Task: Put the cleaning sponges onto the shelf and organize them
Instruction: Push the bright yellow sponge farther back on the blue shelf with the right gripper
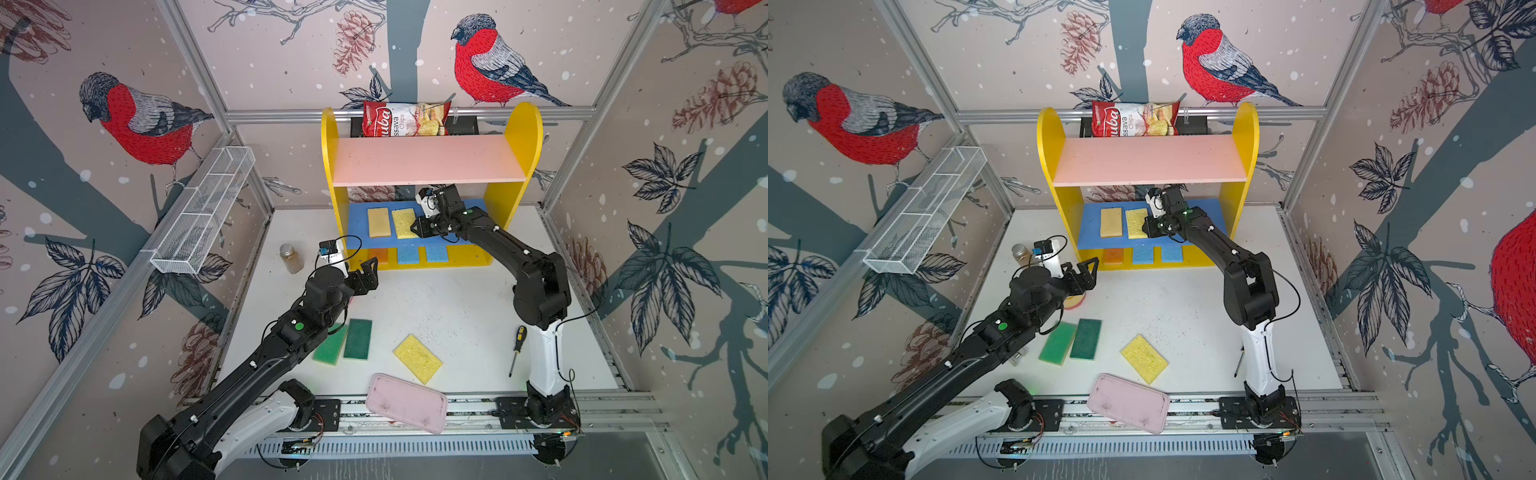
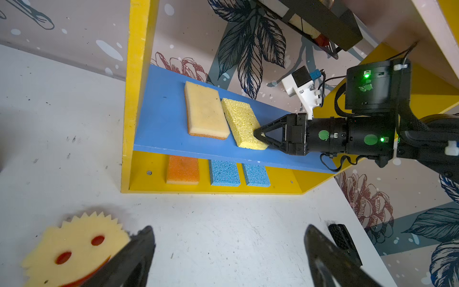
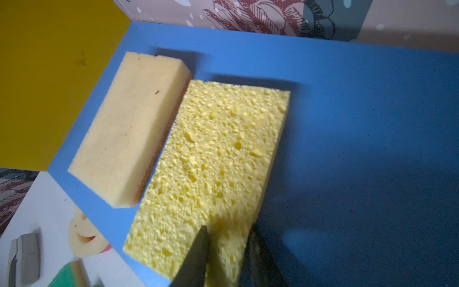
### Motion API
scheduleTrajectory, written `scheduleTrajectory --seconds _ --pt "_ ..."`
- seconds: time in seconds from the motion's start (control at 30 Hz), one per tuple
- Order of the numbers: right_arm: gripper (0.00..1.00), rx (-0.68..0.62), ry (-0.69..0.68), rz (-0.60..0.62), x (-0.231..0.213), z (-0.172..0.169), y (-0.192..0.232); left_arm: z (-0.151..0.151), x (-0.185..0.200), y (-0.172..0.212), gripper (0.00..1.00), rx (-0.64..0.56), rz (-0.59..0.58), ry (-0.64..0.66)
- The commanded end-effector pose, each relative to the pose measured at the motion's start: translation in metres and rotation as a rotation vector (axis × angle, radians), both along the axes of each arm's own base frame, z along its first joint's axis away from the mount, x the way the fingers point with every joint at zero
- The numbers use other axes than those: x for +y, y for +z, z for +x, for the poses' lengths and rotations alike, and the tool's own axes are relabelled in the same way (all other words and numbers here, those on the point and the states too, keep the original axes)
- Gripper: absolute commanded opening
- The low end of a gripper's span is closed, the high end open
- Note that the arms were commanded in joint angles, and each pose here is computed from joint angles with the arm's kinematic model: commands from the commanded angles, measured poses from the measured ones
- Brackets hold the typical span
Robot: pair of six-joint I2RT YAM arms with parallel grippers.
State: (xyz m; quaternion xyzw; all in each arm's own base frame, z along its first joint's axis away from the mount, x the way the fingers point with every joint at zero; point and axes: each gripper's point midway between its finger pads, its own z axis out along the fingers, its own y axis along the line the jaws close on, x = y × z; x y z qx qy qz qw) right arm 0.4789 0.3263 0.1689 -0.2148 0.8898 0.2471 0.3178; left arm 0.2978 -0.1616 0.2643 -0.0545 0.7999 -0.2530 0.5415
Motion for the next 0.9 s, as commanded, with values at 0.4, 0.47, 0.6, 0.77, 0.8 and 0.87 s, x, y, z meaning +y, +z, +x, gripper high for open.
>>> scheduleTrajectory --seconds 0.4,0.47,0.6,0.77,0.8,0.87 --pt "0.13 0.074 -0.133 0.009 -0.048 -0.004 -0.012 0.002 -0.001 0.011 0.93 -0.033 -0.032 -0.002" --pt "0.14 0.085 -0.127 0.025 -0.045 -0.007 -0.011 0.003 -0.003 0.010 0.93 -0.029 -0.034 -0.004" --pt "0.35 0.090 -0.119 0.043 -0.038 -0.011 -0.009 0.003 -0.006 0.009 0.93 -0.025 -0.035 -0.015" --pt "0.45 0.067 -0.122 0.049 -0.037 -0.011 -0.001 0.003 -0.004 0.011 0.93 -0.028 -0.034 -0.007" --pt "0.46 0.062 -0.126 0.047 -0.039 -0.010 0.001 0.003 -0.003 0.012 0.93 -0.033 -0.034 -0.006" --pt "0.46 0.056 -0.131 0.042 -0.041 -0.009 0.002 0.003 -0.003 0.012 0.93 -0.033 -0.035 -0.006"
